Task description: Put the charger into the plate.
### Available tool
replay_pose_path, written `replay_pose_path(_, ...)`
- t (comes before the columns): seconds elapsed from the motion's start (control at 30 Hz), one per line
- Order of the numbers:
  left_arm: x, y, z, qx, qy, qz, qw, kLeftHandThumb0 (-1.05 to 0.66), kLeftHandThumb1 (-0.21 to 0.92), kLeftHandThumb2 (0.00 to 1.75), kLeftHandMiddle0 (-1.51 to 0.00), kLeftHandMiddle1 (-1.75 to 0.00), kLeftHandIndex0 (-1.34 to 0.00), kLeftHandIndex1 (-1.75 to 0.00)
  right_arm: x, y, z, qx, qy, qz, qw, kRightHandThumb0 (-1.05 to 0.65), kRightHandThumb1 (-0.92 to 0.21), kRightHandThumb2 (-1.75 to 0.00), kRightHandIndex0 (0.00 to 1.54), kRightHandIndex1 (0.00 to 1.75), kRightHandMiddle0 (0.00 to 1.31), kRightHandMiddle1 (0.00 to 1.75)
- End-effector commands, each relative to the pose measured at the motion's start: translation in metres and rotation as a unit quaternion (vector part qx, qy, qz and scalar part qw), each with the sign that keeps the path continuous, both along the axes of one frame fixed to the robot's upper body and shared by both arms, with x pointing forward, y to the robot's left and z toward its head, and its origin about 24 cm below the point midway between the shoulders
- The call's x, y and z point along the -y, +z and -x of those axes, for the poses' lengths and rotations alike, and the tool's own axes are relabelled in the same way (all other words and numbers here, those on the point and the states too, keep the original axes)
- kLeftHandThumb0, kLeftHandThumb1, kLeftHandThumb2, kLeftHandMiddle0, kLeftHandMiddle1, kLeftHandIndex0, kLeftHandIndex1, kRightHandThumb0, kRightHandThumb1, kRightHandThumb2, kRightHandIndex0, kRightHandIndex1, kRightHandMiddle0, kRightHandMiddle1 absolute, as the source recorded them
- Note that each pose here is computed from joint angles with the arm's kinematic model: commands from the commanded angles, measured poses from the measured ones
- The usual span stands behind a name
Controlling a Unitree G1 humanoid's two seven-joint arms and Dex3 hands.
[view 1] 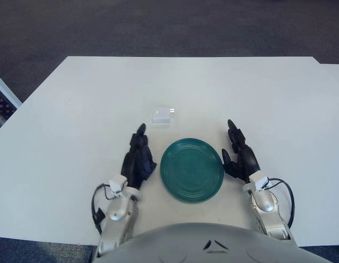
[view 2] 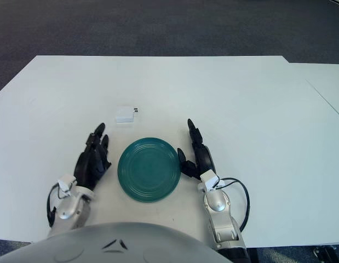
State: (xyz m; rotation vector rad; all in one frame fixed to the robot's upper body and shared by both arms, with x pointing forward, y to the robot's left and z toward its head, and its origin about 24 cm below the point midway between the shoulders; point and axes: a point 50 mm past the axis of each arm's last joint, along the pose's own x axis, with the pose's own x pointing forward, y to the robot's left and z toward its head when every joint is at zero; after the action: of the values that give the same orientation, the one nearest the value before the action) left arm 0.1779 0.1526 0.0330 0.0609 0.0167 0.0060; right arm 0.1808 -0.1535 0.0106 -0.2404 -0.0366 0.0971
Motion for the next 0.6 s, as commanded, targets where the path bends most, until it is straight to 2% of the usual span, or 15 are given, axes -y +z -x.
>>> replay_pose_path(0.0,-0.005,0.056,-0.034,0.137,0.037,-0.315,0.938,-1.05,0.92,0.93,0.00,0.00,-0.04,-0.09,0.004,-0.022,0.009,-0.060,-0.010,0.028,0.998,-1.05,-0.92,-0.87,0.00,0.00,0.00,0.00)
replay_pose_path(0.07,-0.008,0.076,-0.040,0.170,0.056,-0.382,0.907,-1.05,0.92,0.89,-0.03,-0.01,-0.09,-0.12,0.004,-0.022,0.008,-0.055,-0.010,0.032,0.998,-1.05,-0.92,-0.88,0.00,0.00,0.00,0.00)
replay_pose_path(0.13,-0.011,0.092,-0.042,0.193,0.067,-0.420,0.884,-1.05,0.92,0.84,-0.07,-0.01,-0.11,-0.21,0.002,-0.024,0.007,-0.057,-0.007,0.032,0.998,-1.05,-0.92,-0.90,0.00,0.00,0.00,0.00)
replay_pose_path(0.23,-0.011,0.107,-0.048,0.214,0.074,-0.443,0.867,-1.05,0.92,0.75,-0.12,0.00,-0.07,-0.46,0.000,-0.027,0.005,-0.066,-0.002,0.023,0.998,-1.05,-0.92,-0.91,0.00,0.00,0.00,0.00)
replay_pose_path(0.33,-0.010,0.125,-0.054,0.232,0.064,-0.468,0.850,-1.05,0.92,0.71,-0.13,0.00,-0.06,-0.54,-0.001,-0.029,0.004,-0.074,0.002,0.007,0.997,-1.05,-0.92,-0.89,0.00,0.00,0.00,0.00)
replay_pose_path(0.5,-0.011,0.131,-0.065,0.222,0.044,-0.503,0.834,-1.05,0.92,0.70,-0.08,0.00,-0.02,-0.51,-0.003,-0.032,0.001,-0.067,0.007,0.001,0.998,-1.05,-0.92,-0.86,0.00,0.00,0.00,0.00)
replay_pose_path(0.57,-0.008,0.135,-0.073,0.218,0.036,-0.524,0.823,-1.05,0.92,0.72,-0.04,-0.01,-0.01,-0.42,-0.003,-0.032,0.001,-0.061,0.008,0.000,0.998,-1.05,-0.92,-0.85,0.00,0.00,0.00,0.00)
